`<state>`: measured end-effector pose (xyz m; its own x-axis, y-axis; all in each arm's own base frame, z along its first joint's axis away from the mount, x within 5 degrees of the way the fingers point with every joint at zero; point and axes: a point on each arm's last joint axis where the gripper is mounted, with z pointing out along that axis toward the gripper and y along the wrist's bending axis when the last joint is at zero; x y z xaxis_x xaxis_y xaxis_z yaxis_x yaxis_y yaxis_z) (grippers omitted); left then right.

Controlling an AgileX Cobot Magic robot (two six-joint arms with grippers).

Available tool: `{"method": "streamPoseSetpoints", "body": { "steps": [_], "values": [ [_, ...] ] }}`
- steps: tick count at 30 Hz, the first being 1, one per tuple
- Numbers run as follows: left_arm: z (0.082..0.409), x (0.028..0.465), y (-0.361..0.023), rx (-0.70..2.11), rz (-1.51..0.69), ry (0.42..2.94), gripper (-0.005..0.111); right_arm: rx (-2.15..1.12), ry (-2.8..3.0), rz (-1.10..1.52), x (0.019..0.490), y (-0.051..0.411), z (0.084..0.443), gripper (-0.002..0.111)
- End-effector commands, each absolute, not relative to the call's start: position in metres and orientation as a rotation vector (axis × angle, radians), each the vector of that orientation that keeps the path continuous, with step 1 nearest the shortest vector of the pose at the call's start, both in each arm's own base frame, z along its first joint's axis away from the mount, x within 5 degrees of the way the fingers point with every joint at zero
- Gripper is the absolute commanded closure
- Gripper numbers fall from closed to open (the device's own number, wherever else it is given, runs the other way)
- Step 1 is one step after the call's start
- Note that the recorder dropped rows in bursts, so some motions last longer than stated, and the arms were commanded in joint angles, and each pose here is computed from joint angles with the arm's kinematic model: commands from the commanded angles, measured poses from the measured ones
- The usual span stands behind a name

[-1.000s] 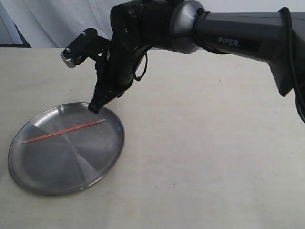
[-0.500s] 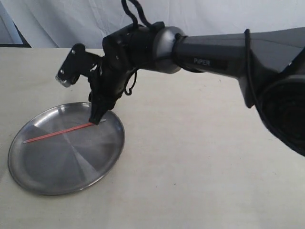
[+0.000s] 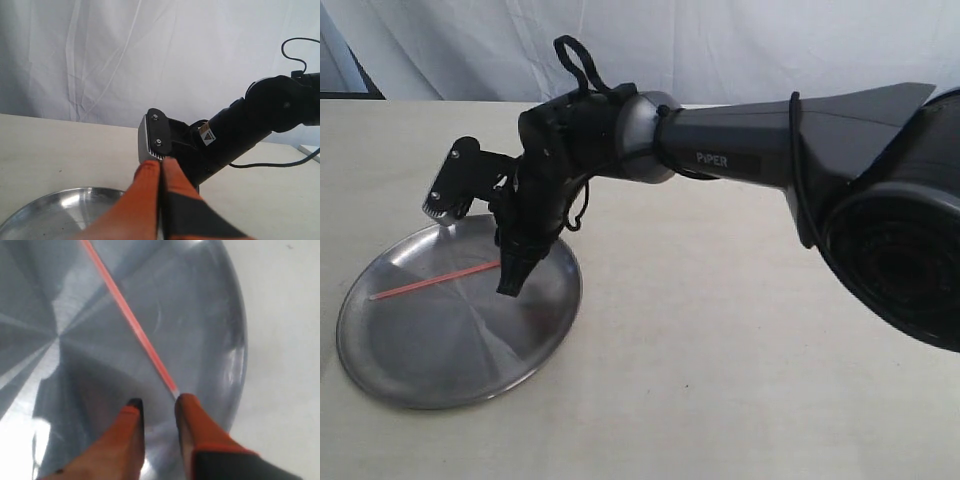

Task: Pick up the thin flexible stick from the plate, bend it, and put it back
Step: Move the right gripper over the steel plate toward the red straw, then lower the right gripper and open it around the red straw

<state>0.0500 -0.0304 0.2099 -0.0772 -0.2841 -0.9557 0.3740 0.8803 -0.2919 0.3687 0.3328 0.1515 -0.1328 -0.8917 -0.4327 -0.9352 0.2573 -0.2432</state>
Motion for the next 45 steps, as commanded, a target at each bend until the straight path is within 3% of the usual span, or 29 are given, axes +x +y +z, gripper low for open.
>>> {"method": "streamPoseSetpoints", "body": {
  "steps": [1,10,15,22,28,32,34,40,45],
  "values": [
    [0.209,0.050,-0.030,0.068,-0.539,1.555,0.107,-1.605,2.013,0.136,0.374,0.338,0.143,0.083],
    [0.209,0.050,-0.030,0.068,-0.539,1.555,0.107,-1.527,2.057,0.152,0.380,0.342,0.105,0.084],
    [0.209,0.050,-0.030,0.068,-0.539,1.555,0.107,-1.683,2.207,0.144,0.367,0.331,0.093,0.084],
    [0.209,0.050,-0.030,0.068,-0.539,1.555,0.107,-1.851,2.355,0.134,0.350,0.321,0.089,0.084],
    [0.209,0.050,-0.030,0.068,-0.539,1.555,0.107,-1.898,2.289,0.136,0.334,0.340,0.089,0.084],
    [0.209,0.050,-0.030,0.068,-0.539,1.555,0.107,-1.927,2.226,0.105,0.325,0.353,0.085,0.109],
    [0.209,0.050,-0.030,0.068,-0.539,1.555,0.107,-1.919,2.233,0.099,0.322,0.356,0.083,0.109],
    [0.209,0.050,-0.030,0.068,-0.539,1.555,0.107,-1.847,2.303,0.095,0.322,0.355,0.092,0.109],
    [0.209,0.050,-0.030,0.068,-0.539,1.555,0.107,-1.778,2.283,0.164,0.320,0.356,0.128,0.109]
  ]
}}
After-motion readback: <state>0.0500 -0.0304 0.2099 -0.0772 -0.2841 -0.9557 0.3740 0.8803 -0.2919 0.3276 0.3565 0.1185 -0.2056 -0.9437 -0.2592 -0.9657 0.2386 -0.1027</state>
